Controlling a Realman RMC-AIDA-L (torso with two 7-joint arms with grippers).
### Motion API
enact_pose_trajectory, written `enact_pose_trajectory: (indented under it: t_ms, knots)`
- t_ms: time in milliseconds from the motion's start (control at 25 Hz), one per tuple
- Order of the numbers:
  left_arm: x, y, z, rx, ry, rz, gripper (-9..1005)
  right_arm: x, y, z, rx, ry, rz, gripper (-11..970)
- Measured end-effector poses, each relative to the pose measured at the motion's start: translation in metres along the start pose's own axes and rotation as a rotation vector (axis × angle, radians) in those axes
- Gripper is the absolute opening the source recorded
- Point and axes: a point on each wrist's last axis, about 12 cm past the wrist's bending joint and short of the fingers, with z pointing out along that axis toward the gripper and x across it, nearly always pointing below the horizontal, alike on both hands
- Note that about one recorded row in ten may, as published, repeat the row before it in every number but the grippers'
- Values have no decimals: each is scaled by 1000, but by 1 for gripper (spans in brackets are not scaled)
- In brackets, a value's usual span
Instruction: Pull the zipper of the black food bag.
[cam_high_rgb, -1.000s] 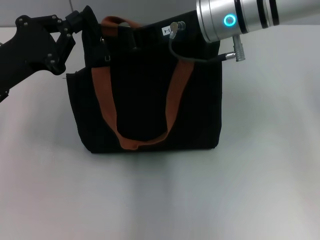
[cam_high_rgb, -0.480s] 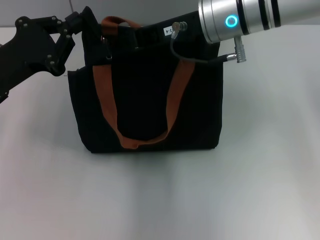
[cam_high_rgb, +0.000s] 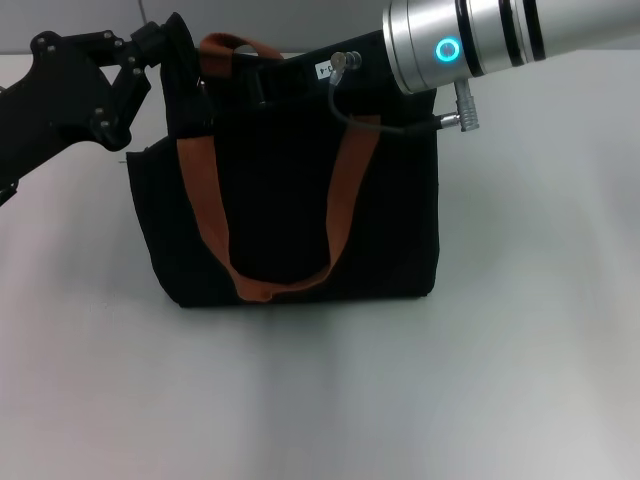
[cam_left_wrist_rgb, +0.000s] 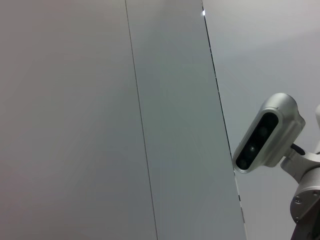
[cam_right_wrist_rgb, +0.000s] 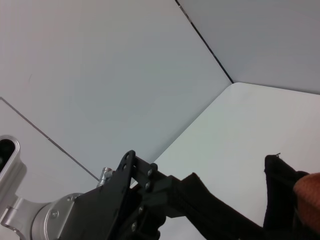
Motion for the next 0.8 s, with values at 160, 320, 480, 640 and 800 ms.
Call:
enact_pose_trajectory:
  t_ms: [160, 320, 480, 640, 800]
  knots:
    - [0, 0, -1, -6, -3, -2, 4, 2, -3, -2, 9, -10, 8, 263]
    - [0, 0, -1, -6, -4, -3, 4, 2, -3, -2, 9, -14, 7, 146]
    - [0, 0, -1, -7, -4, -3, 4, 1, -2, -3, 0, -17, 8, 60]
    - [0, 0, -2, -8, -4, -3, 4, 1, -2, -4, -1, -19, 6, 12]
    - [0, 0, -3, -11, -1, -3, 4, 0, -2, -6, 2, -26, -2, 3]
